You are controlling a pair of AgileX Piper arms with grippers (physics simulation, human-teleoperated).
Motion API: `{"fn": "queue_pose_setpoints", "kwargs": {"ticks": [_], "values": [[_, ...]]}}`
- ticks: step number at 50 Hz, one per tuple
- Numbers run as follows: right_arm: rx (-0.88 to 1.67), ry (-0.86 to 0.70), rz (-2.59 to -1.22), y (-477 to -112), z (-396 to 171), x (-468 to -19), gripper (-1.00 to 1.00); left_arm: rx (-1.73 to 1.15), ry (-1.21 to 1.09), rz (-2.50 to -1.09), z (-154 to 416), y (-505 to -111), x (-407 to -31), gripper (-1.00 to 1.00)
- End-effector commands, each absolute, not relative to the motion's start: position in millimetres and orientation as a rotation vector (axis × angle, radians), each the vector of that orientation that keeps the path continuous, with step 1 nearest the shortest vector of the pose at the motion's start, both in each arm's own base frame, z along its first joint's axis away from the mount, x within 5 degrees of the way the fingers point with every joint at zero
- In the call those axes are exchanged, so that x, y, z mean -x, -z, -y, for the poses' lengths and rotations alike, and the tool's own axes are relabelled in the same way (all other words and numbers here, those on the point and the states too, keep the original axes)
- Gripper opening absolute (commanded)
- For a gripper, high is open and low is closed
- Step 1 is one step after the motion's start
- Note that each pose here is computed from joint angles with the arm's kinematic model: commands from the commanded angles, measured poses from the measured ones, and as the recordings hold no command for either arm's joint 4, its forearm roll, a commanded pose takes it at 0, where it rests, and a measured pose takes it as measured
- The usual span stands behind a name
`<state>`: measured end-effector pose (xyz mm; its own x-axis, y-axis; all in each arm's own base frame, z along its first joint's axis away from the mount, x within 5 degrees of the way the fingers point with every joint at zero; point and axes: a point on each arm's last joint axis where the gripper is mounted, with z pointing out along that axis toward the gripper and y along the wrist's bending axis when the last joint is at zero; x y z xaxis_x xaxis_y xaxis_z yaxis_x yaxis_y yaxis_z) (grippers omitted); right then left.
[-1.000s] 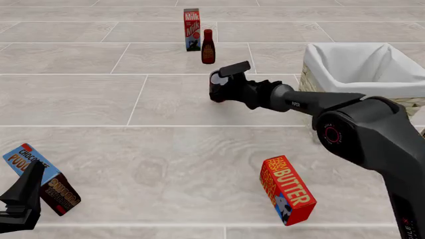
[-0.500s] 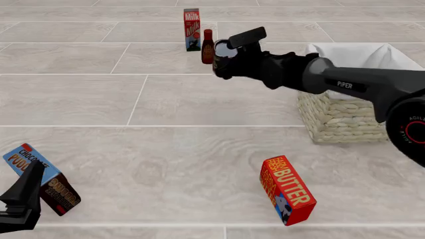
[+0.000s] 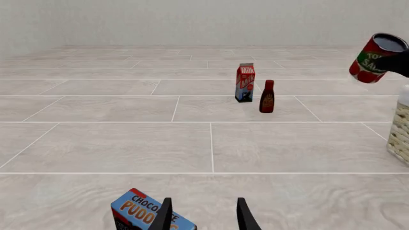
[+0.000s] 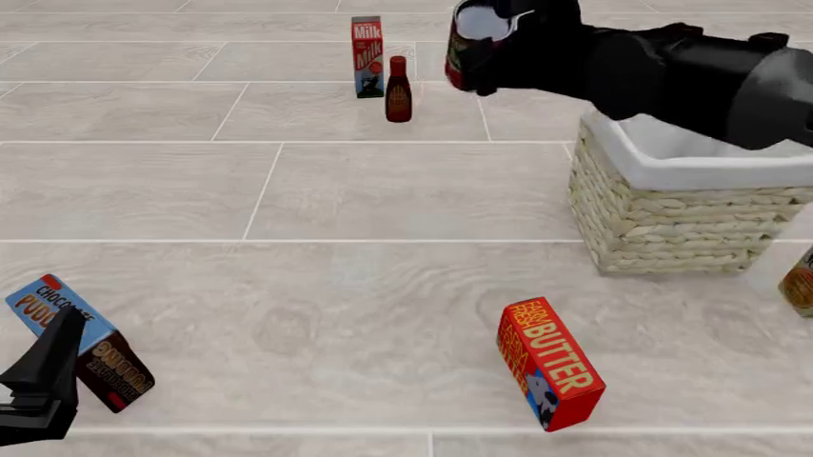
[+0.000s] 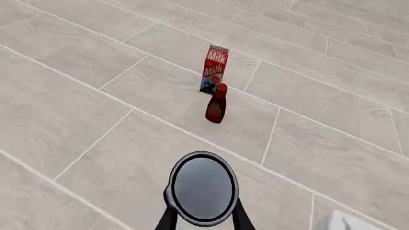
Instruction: Pick the tomato sauce and place it in the basket.
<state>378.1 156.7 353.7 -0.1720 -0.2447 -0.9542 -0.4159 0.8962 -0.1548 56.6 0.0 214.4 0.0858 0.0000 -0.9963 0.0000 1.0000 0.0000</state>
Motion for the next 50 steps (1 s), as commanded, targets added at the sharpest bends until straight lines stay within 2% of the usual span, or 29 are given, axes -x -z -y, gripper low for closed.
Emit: {"fn": "queue_pose_setpoints", "kwargs": {"ticks": [1,22,50], "values": [[0.448,-0.15,-1.733,-388.7,-129.9,-348.3,-1.0,0.0,0.0,-1.485,0.0,-214.4,-56.6,1.0],[0.369,-0.062,-1.691,-430.0,-81.2,-309.1,-1.0,0.0,0.0,-1.485,0.0,-214.4,-56.6,1.0],[0.257,0.049,-1.687,-443.8,-34.4,-289.7,-1.0,0.0,0.0,-1.485,0.0,-214.4,-56.6,1.0]]}}
